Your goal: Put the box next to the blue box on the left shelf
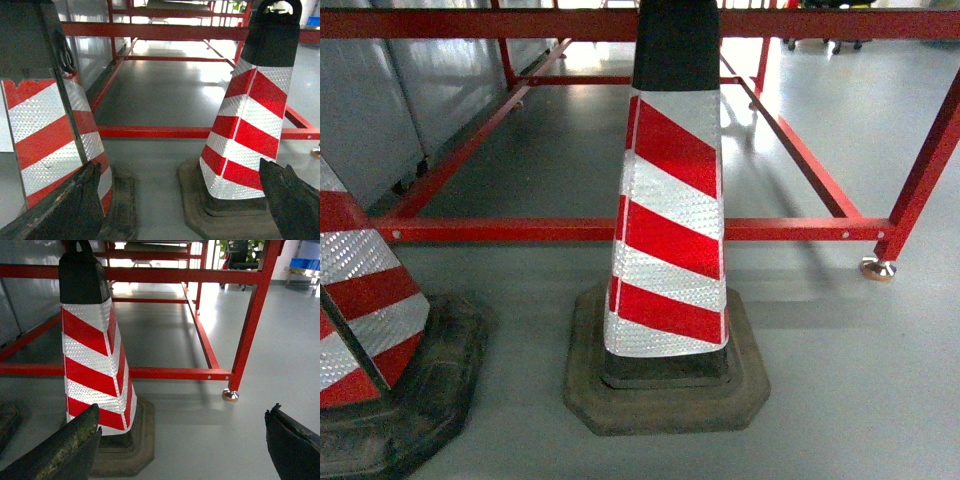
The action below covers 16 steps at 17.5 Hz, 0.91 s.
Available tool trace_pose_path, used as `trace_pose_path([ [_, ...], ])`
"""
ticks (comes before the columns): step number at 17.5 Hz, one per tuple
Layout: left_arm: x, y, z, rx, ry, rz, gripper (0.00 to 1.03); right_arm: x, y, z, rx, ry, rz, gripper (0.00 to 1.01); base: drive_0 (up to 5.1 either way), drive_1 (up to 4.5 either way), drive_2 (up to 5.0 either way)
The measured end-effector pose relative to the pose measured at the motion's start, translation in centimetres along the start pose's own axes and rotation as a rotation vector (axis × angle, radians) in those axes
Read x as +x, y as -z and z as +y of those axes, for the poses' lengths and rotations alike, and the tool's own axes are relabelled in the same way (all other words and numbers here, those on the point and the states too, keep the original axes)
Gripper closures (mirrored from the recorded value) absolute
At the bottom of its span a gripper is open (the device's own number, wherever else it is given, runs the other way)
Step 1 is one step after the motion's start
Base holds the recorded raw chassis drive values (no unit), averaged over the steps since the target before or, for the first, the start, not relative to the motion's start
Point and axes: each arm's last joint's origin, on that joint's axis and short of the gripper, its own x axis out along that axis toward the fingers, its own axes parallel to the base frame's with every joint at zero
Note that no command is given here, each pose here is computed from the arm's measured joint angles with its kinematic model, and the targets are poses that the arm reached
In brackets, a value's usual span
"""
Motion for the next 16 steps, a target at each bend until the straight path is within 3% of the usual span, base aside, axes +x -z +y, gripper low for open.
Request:
trace_pose_path([
  [16,0.00,0.03,0.00,0.000,0.000,0.003,0.05,0.00,0.02,0.00,0.000,0.000,0.002,0.03,0.0,0.00,0.0],
])
